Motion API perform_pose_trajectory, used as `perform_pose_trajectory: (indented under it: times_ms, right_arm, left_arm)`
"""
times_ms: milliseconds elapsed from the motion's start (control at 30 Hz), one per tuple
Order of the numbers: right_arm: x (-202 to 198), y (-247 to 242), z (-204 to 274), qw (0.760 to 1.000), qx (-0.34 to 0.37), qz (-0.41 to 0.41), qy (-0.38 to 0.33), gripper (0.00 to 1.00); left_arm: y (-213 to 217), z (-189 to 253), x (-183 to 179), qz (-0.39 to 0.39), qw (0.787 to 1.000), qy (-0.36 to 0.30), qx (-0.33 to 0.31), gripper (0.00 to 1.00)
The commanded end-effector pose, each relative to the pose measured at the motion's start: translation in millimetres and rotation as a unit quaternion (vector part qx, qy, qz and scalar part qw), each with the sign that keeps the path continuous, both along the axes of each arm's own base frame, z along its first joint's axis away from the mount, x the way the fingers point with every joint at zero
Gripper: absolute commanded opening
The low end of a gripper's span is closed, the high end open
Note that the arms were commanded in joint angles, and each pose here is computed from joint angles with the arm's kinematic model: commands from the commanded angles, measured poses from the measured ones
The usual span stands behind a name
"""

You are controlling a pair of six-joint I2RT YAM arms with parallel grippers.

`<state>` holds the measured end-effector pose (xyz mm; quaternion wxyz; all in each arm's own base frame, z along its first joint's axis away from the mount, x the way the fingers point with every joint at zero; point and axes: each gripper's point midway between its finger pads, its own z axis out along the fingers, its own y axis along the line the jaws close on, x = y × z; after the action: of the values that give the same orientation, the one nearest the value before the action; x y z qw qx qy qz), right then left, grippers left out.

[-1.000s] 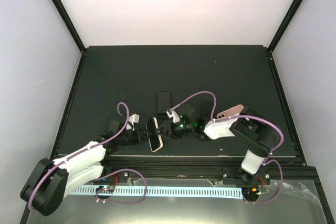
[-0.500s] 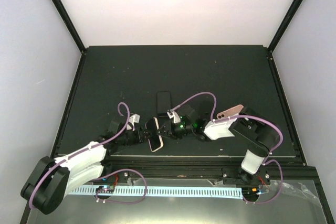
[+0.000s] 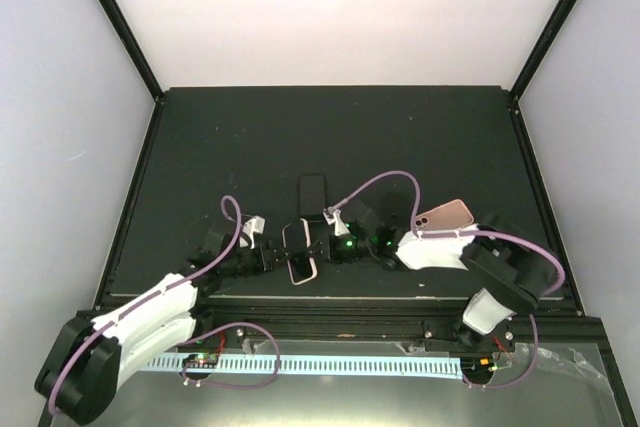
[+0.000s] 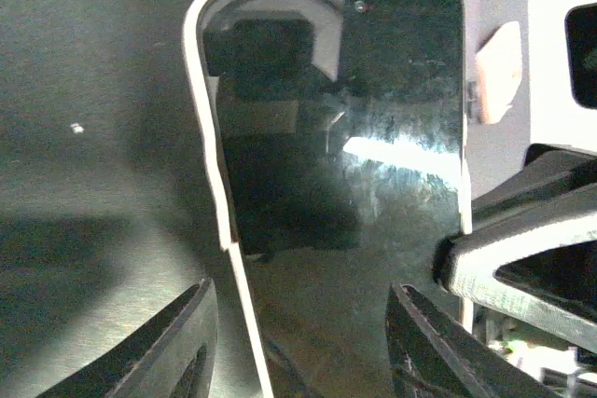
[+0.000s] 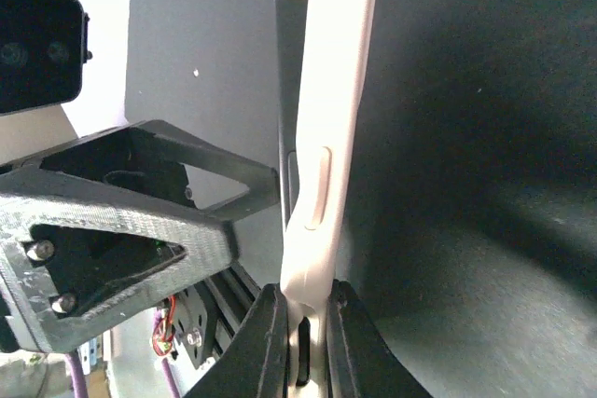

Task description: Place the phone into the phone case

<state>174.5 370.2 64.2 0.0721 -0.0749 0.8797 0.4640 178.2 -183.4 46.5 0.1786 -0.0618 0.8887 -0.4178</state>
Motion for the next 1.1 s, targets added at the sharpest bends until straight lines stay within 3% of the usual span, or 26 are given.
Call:
perform_pose_trajectory:
  times_ms: [0, 200, 400, 600, 700, 867, 1067]
  right_arm:
    - [14, -8, 45, 0.994, 0.051, -0.029, -0.088, 0.01]
    - [2, -17, 97, 0.98, 0.155, -0.03, -0.125, 0.01]
    - [-17, -21, 150, 0.953, 0.252, 0.007, -0.166, 0.01]
    - [-28, -26, 172, 0.939, 0.284, 0.024, -0.191, 0.01]
    - [-30, -26, 178, 0.936, 0.29, 0.03, -0.195, 0.01]
    - [-30, -23, 176, 0.938, 0.283, 0.036, -0.195, 0.03]
    - [-24, -27, 170, 0.945, 0.25, 0.027, -0.21, 0.24]
  left_arm:
    - [-9, 44, 0, -0.013, 0.998, -0.028, -0.047, 0.57]
    - [-21, 97, -9, -0.047, 0.985, -0.081, -0.144, 0.71]
    - [-24, 125, -16, -0.065, 0.976, -0.107, -0.178, 0.73]
    - [-30, 151, -24, -0.094, 0.959, -0.134, -0.23, 0.71]
    - [-33, 166, -28, -0.111, 0.95, -0.148, -0.251, 0.61]
    - [-34, 175, -30, -0.121, 0.943, -0.163, -0.263, 0.29]
    - [-35, 177, -36, -0.144, 0.935, -0.191, -0.261, 0.02]
